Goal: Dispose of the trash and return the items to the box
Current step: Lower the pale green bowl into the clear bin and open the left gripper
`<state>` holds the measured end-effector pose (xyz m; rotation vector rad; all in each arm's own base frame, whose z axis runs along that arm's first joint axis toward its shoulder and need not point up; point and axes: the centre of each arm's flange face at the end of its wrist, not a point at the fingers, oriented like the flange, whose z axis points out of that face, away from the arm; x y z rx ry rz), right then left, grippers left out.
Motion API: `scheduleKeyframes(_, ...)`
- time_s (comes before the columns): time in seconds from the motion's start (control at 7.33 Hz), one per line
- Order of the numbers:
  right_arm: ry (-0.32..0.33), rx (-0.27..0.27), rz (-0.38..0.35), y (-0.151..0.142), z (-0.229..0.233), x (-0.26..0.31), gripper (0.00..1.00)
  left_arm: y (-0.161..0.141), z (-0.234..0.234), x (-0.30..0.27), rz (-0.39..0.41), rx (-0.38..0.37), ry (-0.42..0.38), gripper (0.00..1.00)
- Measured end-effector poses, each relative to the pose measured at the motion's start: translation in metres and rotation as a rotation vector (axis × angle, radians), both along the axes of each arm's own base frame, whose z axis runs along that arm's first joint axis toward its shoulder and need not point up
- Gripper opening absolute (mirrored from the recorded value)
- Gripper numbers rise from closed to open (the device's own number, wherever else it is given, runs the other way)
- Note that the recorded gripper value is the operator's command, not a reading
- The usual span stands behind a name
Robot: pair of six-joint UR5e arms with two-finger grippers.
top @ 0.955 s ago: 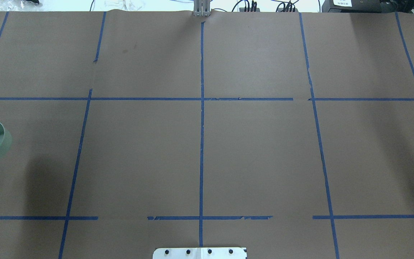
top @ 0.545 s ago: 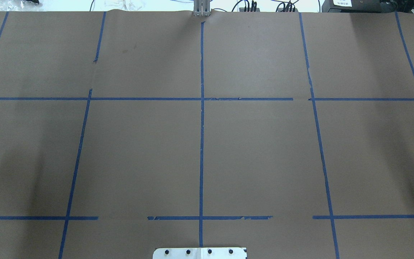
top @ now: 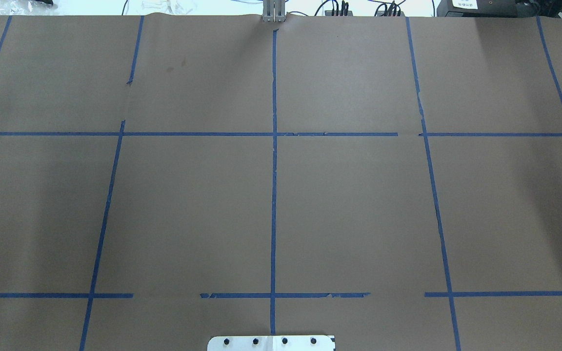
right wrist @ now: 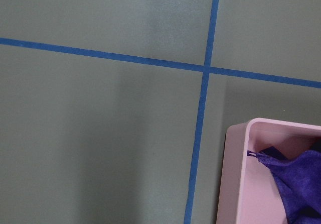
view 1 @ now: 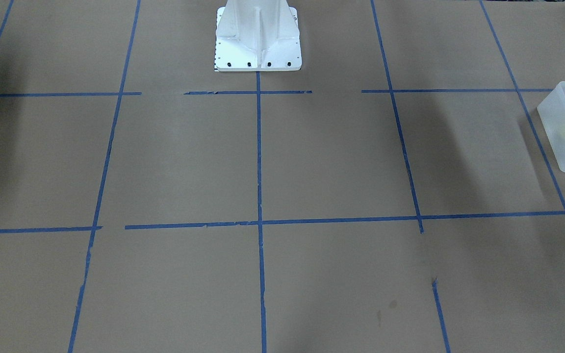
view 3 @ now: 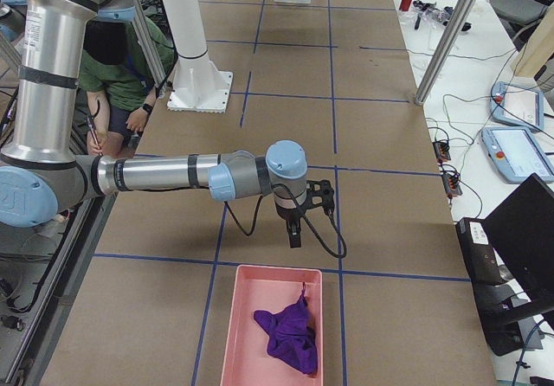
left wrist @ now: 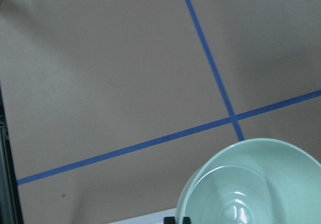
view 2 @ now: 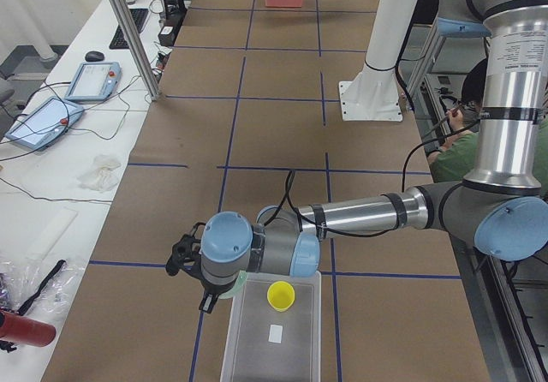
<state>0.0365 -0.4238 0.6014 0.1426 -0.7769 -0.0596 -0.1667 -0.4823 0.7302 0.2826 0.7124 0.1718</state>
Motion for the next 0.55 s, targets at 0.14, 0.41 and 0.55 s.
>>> scheduleKeyframes(0.14,-0.022,-0.006,0.015,-0.007,0.004,0.008,1.00,0.010,0.028,-0.005,0.007,-0.037,0.005,0.00)
scheduleKeyframes(0.41,-0.049,-0.012,0.036,-0.021,0.008,0.018,1.00,0.032,0.067,-0.007,0.011,-0.106,0.013,0.00)
scheduleKeyframes(0.55,-0.059,-0.011,0.040,-0.022,0.007,0.020,1.00,0.048,0.083,-0.004,0.012,-0.135,0.009,0.00)
